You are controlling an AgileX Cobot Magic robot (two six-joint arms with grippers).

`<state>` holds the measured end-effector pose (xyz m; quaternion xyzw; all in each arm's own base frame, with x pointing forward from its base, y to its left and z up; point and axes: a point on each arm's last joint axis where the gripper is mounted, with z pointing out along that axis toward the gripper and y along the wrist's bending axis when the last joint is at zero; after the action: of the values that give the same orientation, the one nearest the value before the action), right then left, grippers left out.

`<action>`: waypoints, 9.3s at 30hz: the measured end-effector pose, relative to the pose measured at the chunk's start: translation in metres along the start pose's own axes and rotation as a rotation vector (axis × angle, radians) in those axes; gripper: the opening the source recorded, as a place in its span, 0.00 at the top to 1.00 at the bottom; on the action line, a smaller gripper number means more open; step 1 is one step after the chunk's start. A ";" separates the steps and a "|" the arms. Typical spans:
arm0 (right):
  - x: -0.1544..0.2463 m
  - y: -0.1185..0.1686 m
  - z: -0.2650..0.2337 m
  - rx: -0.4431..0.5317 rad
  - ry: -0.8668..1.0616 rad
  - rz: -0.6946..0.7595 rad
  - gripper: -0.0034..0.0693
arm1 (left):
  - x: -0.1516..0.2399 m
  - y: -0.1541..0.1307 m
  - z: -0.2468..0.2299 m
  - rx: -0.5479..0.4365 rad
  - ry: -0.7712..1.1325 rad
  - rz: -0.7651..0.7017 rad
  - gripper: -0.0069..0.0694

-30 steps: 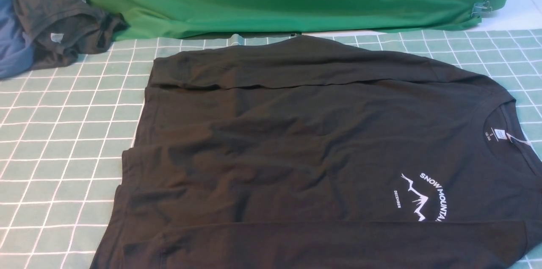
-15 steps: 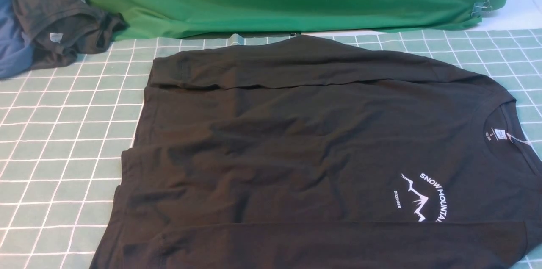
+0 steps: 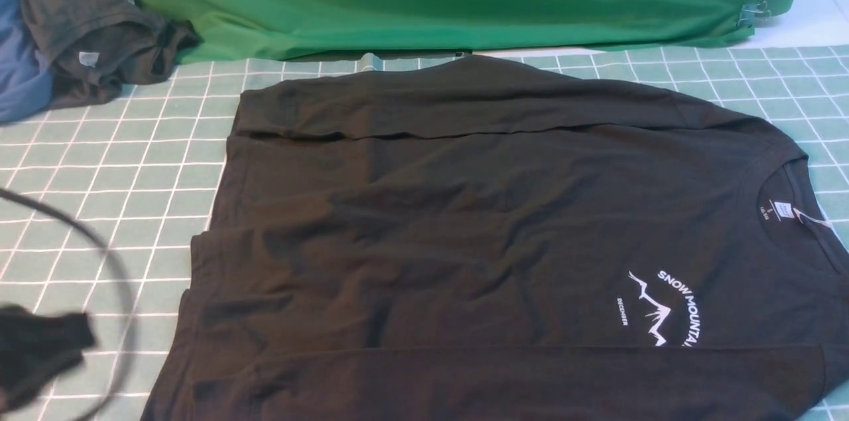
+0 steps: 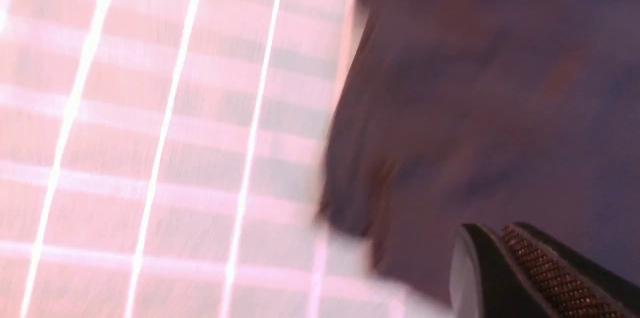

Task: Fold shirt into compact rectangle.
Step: 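Grasp the left edge of the dark T-shirt lying flat on the table, then fold the left side of the black T-shirt inward over its body, then grab the top left corner of the dark shirt with the left gripper, then fold the left side of the dark shirt inward over its body with the left gripper, then grasp the near edge of the shirt at its hem and shoulder corners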

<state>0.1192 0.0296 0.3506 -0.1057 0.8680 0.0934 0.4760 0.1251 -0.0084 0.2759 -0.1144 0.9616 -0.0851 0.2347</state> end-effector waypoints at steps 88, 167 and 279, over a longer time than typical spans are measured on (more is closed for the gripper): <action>0.031 -0.004 0.049 -0.030 0.117 0.069 0.81 | -0.044 -0.051 0.115 0.031 0.496 0.438 0.89; 0.030 -0.005 0.049 -0.027 0.104 0.066 0.73 | -0.269 -0.082 0.210 -0.143 -0.073 0.087 0.41; 0.045 -0.013 0.061 0.051 0.058 0.055 0.64 | -0.005 -0.007 0.149 -0.164 0.438 0.145 0.56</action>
<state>0.1480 0.0285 0.2792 -0.0722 0.8861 0.0812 0.4506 0.2004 -0.0298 0.1490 -0.0424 0.9989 -0.0122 0.0160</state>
